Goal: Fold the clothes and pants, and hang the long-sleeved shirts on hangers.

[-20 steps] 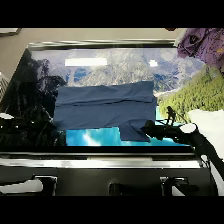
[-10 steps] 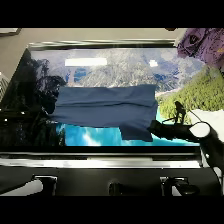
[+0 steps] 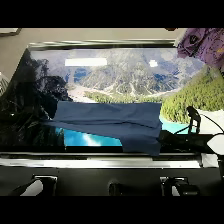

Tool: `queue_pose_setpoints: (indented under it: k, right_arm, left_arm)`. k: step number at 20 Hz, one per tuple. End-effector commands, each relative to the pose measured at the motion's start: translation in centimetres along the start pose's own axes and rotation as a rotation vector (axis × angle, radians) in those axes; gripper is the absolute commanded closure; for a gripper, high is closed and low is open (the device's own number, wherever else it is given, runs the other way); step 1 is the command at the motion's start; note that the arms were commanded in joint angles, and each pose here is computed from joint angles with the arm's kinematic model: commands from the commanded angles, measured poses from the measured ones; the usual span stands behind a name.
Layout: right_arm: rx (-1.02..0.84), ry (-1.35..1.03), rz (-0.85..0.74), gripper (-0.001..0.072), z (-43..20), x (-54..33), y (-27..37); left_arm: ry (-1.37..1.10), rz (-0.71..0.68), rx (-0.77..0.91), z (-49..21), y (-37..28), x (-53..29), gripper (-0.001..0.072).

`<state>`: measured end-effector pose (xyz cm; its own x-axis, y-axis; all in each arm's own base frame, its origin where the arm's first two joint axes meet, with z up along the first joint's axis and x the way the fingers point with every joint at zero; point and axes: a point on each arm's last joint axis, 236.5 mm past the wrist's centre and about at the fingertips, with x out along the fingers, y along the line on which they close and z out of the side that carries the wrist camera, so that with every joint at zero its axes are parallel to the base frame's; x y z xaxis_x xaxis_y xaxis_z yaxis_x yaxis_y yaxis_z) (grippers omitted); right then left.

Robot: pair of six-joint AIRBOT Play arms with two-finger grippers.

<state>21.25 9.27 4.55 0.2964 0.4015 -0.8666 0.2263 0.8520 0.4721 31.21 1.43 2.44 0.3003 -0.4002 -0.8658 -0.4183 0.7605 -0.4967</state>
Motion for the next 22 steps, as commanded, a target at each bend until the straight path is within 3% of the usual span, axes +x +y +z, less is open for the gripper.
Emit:
queue_pose_setpoints:
  k: [1, 12, 22]
  right_arm:
    - [-0.054, 0.003, -0.039, 0.0685, 2.6, 0.7, -0.2]
    - [-0.168, 0.066, -0.075, 0.0685, 18.2, 8.8, 1.3]
    - [-0.104, 0.108, -0.067, 0.0667, 20.5, 15.6, -0.5]
  left_arm:
    - [-0.031, 0.010, 0.036, 1.1, -0.9, 1.3, 0.0694]
    - [0.000, 0.024, 0.067, 8.1, -2.5, 8.6, 0.0694]
    - [0.034, 0.034, 0.049, 10.9, -2.5, 14.0, 0.0682]
